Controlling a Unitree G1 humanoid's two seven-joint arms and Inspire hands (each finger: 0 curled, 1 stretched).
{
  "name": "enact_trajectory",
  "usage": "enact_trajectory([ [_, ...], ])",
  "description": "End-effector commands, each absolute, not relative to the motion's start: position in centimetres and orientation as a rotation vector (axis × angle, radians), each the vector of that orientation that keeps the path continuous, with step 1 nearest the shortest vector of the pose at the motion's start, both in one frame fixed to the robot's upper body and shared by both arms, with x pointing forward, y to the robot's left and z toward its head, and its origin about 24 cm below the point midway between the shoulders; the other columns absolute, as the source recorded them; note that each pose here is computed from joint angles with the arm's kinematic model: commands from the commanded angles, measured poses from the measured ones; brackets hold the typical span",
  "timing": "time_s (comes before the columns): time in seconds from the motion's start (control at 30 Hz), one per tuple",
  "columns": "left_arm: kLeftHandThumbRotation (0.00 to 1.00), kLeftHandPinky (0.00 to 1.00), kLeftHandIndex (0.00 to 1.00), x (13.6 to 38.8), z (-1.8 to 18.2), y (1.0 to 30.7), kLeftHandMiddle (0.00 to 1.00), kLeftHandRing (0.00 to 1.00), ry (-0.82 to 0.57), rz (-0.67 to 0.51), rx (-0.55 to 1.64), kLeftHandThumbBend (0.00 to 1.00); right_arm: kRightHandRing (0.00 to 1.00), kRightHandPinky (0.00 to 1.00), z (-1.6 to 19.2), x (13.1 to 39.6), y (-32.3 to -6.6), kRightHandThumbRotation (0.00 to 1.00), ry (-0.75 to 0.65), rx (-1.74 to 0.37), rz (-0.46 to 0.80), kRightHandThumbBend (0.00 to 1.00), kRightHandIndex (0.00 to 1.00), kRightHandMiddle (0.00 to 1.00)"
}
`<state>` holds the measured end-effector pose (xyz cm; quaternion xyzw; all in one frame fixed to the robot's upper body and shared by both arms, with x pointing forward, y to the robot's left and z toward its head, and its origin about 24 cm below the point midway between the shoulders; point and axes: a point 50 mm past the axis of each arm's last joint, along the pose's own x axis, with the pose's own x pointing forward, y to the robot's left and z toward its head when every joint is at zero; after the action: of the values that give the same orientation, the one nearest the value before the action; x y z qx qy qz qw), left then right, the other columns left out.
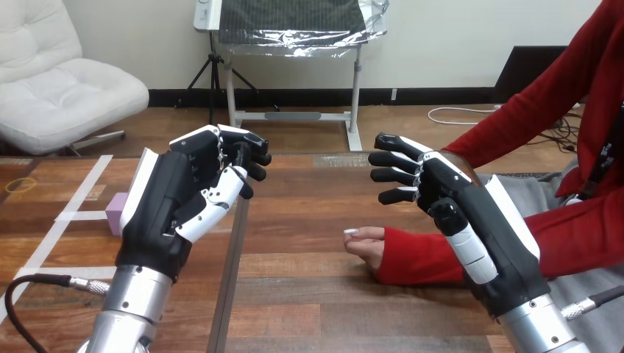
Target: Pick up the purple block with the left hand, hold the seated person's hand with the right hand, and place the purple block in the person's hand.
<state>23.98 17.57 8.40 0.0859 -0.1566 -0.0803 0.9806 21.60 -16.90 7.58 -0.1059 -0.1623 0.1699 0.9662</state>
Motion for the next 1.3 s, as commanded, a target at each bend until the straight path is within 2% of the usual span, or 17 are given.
enact_trajectory([
  [0.0,0.40,0.40,0.54,24.9,10.1,17.2,0.56,0.53,-0.395,-0.174,0.190,0.20,0.79,0.69,9.3,22.0,-17.0,1.00,-0.402,-0.222,0.326,0.97,0.85,0.82],
  [0.3,0.40,0.41,0.55,24.9,10.0,17.3,0.57,0.54,-0.396,-0.190,0.197,0.23,0.79,0.69,9.2,22.0,-17.1,1.00,-0.401,-0.216,0.328,0.96,0.85,0.82],
  [0.43,0.44,0.42,0.58,25.2,10.1,17.5,0.60,0.56,-0.402,-0.213,0.249,0.25,0.79,0.69,9.2,22.0,-17.1,1.00,-0.400,-0.226,0.331,0.96,0.85,0.82],
  [0.63,0.57,0.48,0.66,26.1,10.2,18.0,0.68,0.62,-0.401,-0.234,0.351,0.38,0.79,0.69,9.2,21.9,-17.1,1.00,-0.398,-0.226,0.332,0.97,0.85,0.82],
  [0.8,0.69,0.60,0.78,26.9,10.3,18.7,0.79,0.76,-0.387,-0.233,0.427,0.54,0.79,0.69,9.3,21.9,-17.1,1.00,-0.396,-0.226,0.338,0.97,0.85,0.82],
  [1.1,0.77,0.75,0.90,28.7,10.5,19.9,0.91,0.89,-0.366,-0.206,0.554,0.70,0.79,0.69,9.1,21.9,-17.0,1.00,-0.396,-0.221,0.339,0.96,0.85,0.82],
  [1.27,0.78,0.80,0.92,29.7,11.1,20.3,0.94,0.92,-0.354,-0.188,0.610,0.75,0.79,0.70,9.0,22.0,-16.9,1.00,-0.395,-0.220,0.343,0.96,0.85,0.82],
])
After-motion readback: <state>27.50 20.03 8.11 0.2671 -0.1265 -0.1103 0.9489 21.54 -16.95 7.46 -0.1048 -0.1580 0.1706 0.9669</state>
